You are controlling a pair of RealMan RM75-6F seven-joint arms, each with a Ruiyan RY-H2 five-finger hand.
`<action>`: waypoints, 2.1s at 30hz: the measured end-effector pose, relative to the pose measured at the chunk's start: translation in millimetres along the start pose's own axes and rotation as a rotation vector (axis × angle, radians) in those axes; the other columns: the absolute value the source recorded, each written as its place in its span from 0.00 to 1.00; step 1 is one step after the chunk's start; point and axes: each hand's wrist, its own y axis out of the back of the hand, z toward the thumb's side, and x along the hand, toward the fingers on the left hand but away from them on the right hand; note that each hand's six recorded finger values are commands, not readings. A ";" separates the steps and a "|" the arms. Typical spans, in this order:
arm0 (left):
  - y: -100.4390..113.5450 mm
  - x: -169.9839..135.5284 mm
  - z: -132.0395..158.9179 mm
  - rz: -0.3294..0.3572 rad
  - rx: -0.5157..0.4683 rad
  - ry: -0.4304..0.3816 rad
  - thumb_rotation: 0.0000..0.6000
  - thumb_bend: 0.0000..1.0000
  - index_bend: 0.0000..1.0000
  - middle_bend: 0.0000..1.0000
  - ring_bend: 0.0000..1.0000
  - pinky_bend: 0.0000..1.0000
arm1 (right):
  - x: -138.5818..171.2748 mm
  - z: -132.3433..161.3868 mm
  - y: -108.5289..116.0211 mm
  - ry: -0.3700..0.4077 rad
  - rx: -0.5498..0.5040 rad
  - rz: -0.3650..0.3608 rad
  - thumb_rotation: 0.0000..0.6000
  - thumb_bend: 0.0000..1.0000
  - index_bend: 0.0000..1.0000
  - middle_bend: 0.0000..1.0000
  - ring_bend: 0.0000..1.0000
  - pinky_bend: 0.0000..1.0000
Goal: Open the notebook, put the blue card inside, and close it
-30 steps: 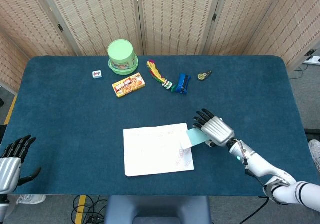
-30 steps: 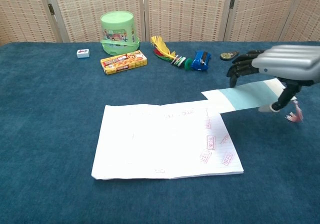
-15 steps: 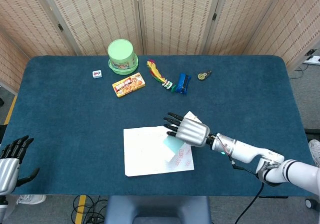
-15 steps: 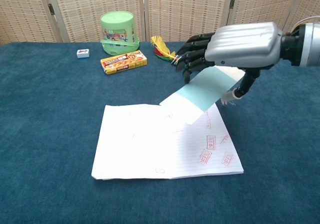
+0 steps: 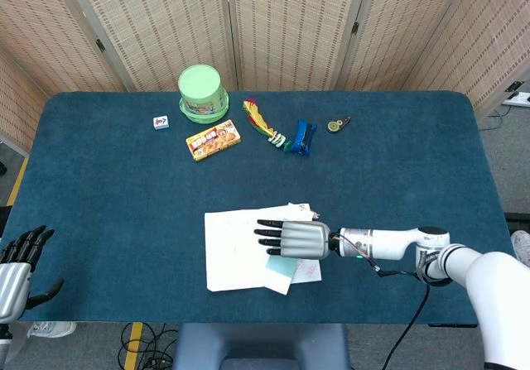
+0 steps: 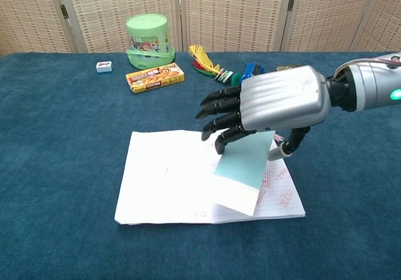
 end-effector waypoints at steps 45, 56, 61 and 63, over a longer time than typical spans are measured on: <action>-4.6 -1.6 -6.1 -0.017 0.005 0.030 1.00 0.28 0.12 0.10 0.11 0.17 | -54.0 -11.1 -23.1 0.177 0.201 0.003 1.00 0.07 0.23 0.05 0.00 0.00; -2.3 -2.0 -6.4 -0.011 0.002 0.029 1.00 0.28 0.12 0.10 0.11 0.17 | -49.6 -21.6 -18.2 0.113 0.201 -0.024 1.00 0.10 0.07 0.04 0.00 0.00; -0.9 -0.2 -5.4 -0.004 -0.001 0.022 1.00 0.28 0.12 0.10 0.11 0.17 | -36.8 -31.3 -17.7 0.023 0.130 -0.045 1.00 0.36 0.09 0.06 0.00 0.00; -0.8 0.4 -4.3 -0.003 -0.003 0.017 1.00 0.28 0.12 0.10 0.11 0.17 | -30.5 -33.7 -18.6 -0.012 0.094 -0.051 1.00 0.47 0.15 0.06 0.00 0.00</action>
